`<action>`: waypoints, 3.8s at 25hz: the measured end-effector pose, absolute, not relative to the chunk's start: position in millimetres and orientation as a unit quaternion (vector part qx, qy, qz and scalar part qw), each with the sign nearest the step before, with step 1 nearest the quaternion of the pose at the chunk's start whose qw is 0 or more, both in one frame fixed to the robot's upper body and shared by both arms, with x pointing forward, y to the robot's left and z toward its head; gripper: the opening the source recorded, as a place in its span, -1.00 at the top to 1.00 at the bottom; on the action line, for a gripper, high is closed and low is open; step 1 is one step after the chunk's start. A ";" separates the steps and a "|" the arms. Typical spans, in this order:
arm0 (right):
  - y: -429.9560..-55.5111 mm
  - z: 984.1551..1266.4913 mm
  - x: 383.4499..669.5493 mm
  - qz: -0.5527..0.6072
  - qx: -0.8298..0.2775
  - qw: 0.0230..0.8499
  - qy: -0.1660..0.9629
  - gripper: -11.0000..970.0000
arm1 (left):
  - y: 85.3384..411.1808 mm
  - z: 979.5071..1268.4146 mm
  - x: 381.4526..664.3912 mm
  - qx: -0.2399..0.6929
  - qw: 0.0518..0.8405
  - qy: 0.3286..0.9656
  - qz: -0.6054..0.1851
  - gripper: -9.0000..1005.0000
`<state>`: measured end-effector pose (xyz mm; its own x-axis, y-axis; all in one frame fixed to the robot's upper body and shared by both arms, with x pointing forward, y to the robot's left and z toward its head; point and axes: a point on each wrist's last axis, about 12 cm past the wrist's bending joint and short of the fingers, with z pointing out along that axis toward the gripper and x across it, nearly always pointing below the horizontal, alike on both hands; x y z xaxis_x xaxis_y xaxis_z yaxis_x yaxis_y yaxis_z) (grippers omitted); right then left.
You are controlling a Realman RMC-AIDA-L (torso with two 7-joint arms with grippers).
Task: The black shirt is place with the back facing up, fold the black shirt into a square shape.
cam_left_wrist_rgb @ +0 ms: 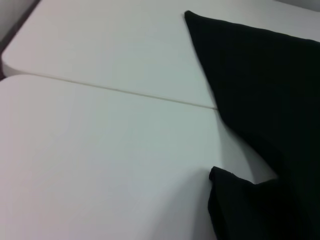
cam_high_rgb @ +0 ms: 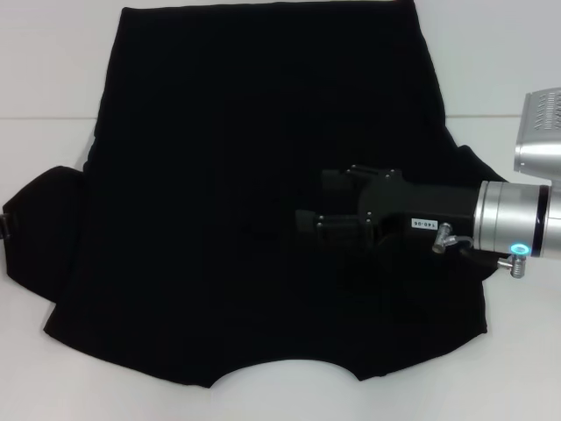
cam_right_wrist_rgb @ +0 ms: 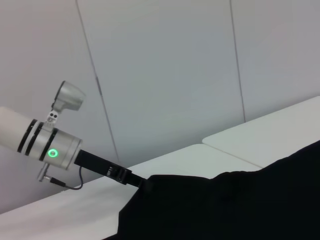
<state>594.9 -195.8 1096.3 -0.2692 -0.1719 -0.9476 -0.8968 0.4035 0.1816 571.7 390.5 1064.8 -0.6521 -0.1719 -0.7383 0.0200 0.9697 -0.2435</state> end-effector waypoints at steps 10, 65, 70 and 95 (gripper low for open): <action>-191.2 1097.4 597.0 0.390 -0.386 0.466 0.694 -0.88 | 398.7 1067.0 568.8 -0.051 0.421 0.899 -0.108 0.93; -189.6 1093.2 595.6 0.392 -0.378 0.464 0.698 -0.88 | 403.4 1083.1 569.7 -0.043 0.437 0.891 -0.117 0.93; -190.3 1092.4 594.8 0.393 -0.377 0.464 0.699 -0.88 | 389.0 1090.8 578.0 -0.015 0.446 0.883 -0.149 0.93; -191.1 1089.1 591.7 0.395 -0.378 0.462 0.698 -0.88 | 315.1 1090.9 583.1 0.149 0.441 0.839 -0.282 0.93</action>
<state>591.7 -191.1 1089.1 -0.2876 -0.1624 -0.9439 -0.8928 0.4022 0.2028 583.1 315.1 1090.9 -0.5664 0.0020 -0.8242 0.4991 0.7966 -0.3411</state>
